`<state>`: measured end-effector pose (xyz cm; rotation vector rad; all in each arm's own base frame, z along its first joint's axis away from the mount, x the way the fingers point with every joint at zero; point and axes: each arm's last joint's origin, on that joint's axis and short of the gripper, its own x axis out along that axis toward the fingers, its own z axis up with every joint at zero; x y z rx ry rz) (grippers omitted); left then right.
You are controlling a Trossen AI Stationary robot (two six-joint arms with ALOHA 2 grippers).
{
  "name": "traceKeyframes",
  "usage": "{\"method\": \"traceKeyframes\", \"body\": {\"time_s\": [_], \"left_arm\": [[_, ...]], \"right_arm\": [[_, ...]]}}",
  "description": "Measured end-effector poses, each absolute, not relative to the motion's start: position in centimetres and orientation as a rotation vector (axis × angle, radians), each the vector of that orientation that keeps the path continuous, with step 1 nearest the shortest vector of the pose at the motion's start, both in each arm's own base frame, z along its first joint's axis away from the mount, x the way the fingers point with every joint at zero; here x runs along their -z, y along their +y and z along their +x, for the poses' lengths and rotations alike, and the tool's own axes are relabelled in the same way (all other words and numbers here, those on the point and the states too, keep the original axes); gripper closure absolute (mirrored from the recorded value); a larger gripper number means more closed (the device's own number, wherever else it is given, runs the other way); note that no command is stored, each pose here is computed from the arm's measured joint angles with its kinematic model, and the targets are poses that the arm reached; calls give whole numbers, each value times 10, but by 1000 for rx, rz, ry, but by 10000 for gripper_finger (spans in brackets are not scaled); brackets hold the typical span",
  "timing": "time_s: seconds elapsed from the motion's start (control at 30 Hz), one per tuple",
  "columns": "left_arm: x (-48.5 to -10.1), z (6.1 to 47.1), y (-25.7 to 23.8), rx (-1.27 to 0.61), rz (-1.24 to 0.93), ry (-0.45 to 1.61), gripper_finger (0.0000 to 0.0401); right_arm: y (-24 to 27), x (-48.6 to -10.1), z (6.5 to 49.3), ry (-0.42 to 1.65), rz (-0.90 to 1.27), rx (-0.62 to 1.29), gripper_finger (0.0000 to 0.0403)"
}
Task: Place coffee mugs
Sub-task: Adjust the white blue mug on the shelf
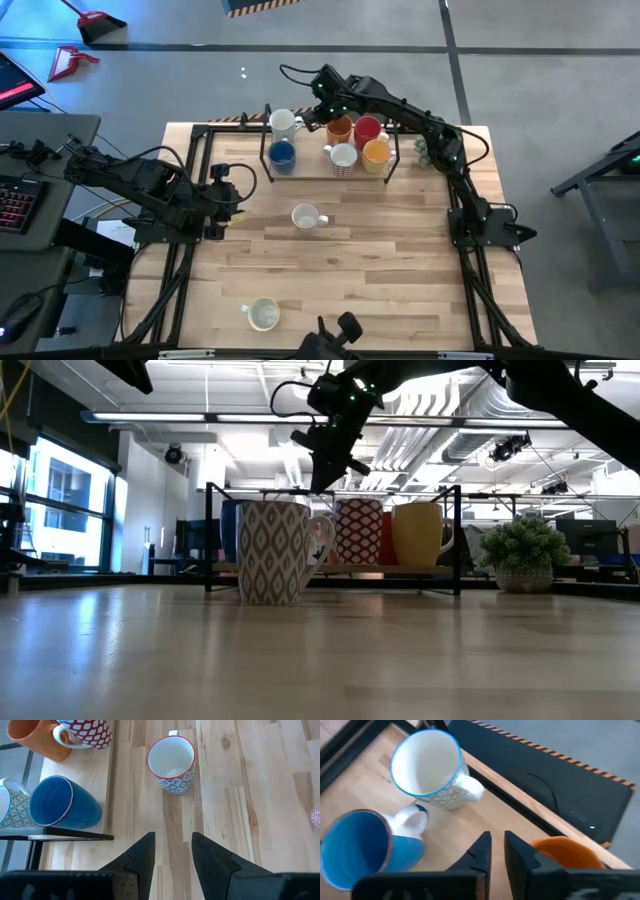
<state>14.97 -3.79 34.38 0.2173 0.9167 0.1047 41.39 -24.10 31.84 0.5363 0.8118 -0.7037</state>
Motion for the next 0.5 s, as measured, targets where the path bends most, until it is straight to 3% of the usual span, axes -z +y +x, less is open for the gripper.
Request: {"method": "traceKeyframes", "body": {"time_s": [0.3, 0.5], "left_arm": [[-344, 150, -38, -107, 214, 917, 281], [-344, 150, -38, -109, 210, 917, 281]], "right_arm": [[-223, -324, 440, 673, 515, 580, 402], [-214, -313, 448, 718, 473, 605, 402]]}}
